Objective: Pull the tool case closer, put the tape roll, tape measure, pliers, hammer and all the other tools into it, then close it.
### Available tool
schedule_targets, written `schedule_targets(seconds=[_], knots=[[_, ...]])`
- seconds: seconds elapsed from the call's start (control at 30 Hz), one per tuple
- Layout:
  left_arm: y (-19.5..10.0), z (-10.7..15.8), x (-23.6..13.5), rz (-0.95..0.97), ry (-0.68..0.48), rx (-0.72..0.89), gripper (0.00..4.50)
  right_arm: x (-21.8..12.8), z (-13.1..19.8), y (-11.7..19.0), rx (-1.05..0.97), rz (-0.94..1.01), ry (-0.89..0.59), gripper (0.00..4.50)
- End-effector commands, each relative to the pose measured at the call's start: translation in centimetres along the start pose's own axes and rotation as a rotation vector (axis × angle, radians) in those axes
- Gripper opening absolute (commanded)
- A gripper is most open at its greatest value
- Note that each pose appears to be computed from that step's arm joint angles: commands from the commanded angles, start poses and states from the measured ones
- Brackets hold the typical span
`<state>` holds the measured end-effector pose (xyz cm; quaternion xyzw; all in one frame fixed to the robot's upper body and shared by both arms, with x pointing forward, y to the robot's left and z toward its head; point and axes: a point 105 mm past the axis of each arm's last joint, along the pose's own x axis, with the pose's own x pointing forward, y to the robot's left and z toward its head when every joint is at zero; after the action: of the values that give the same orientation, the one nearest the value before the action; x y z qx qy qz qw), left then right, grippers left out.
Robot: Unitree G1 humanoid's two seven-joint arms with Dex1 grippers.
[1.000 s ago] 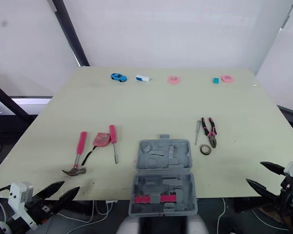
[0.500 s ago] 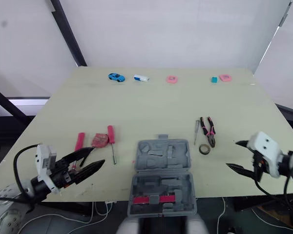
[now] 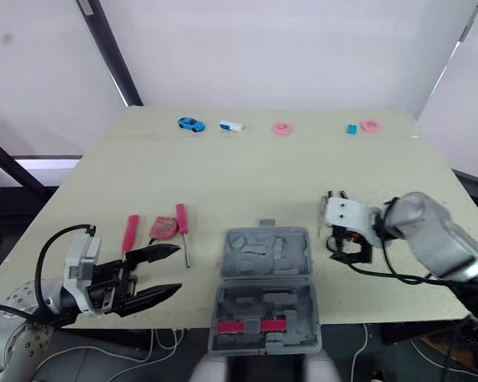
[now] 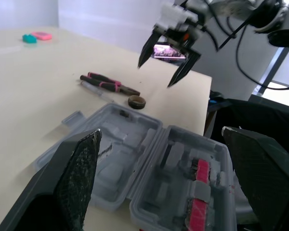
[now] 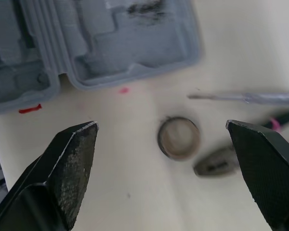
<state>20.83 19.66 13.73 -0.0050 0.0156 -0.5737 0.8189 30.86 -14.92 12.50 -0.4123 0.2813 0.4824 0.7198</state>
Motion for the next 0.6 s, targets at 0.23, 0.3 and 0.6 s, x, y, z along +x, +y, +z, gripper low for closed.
schedule_targets(seconds=[0.23, 0.3, 0.6], knots=[[-0.2, 0.2, -1.1, 0.016, -0.015, 0.026, 4.50, 1.6, -1.0, -1.3, 0.007, 0.003, 0.111, 2.67], [-0.2, 0.2, -1.1, 0.022, -0.020, 0.028, 4.50, 2.1, -1.7, -1.5, 0.025, 0.008, 0.139, 2.67], [0.1, 0.7, -0.7, 0.013, -0.046, 0.040, 4.50, 4.0, -2.7, -1.8, 0.063, 0.036, 0.163, 2.67]])
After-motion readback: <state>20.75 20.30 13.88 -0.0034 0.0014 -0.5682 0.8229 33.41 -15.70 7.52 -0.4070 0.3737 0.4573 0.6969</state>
